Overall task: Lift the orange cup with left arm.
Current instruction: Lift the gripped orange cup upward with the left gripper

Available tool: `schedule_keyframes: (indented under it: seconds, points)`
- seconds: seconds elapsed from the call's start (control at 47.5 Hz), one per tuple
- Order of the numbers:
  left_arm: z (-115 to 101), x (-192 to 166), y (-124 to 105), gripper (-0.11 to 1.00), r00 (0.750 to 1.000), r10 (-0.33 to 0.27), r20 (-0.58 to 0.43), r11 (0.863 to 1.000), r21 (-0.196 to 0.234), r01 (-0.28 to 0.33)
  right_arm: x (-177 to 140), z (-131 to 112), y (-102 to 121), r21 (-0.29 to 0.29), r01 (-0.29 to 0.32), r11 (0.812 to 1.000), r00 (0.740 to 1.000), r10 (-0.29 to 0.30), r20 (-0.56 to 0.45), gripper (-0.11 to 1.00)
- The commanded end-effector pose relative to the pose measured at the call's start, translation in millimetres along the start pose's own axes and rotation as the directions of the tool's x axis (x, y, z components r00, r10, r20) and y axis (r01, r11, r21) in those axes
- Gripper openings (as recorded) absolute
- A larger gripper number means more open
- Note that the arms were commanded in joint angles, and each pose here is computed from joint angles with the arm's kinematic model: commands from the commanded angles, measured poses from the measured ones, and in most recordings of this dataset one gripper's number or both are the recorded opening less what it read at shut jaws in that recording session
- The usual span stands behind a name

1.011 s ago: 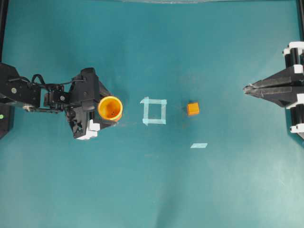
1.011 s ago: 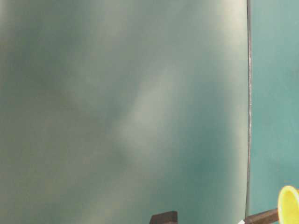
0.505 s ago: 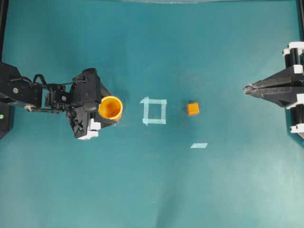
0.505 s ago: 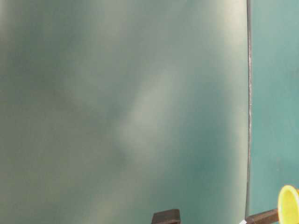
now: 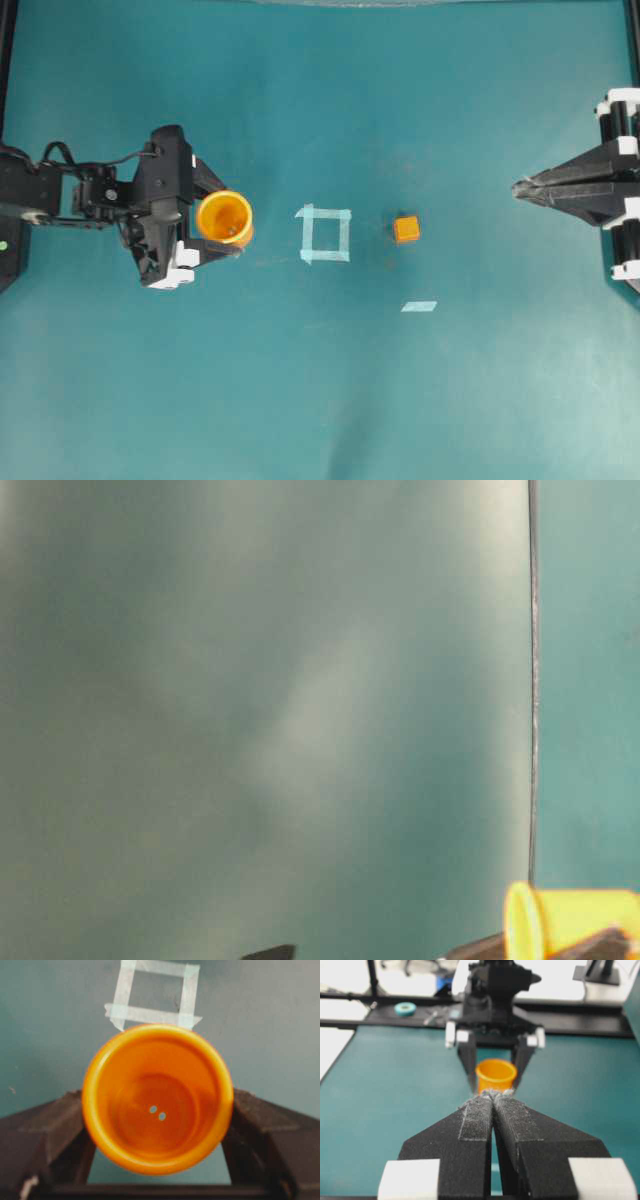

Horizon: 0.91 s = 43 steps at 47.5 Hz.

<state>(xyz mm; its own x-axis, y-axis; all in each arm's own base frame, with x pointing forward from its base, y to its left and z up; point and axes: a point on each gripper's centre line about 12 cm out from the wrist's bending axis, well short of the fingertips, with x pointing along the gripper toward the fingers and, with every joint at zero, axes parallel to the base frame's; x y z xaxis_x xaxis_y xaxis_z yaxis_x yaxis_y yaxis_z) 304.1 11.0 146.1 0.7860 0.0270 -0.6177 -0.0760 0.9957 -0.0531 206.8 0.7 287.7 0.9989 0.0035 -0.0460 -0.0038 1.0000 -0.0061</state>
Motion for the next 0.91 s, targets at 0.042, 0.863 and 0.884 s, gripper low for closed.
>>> schedule_keyframes:
  seconds: [0.042, 0.863, 0.884]
  points:
    - [28, -16, 0, 0.69, 0.998, 0.000, 0.063, 1.000, 0.002, 0.000, 2, 15, 0, -0.002, -0.002, 1.000, 0.999, 0.002, 0.038, 0.00]
    - [81, -67, -1, 0.69, 0.997, 0.011, 0.073, 1.000, 0.005, -0.012, 2, 20, 0, -0.009, -0.001, 1.000, 0.999, 0.001, 0.049, 0.00]
    - [81, -68, -1, 0.69, 0.997, 0.012, 0.071, 1.000, 0.005, -0.012, 2, 20, 0, -0.008, -0.001, 1.000, 0.999, 0.001, 0.051, 0.00]
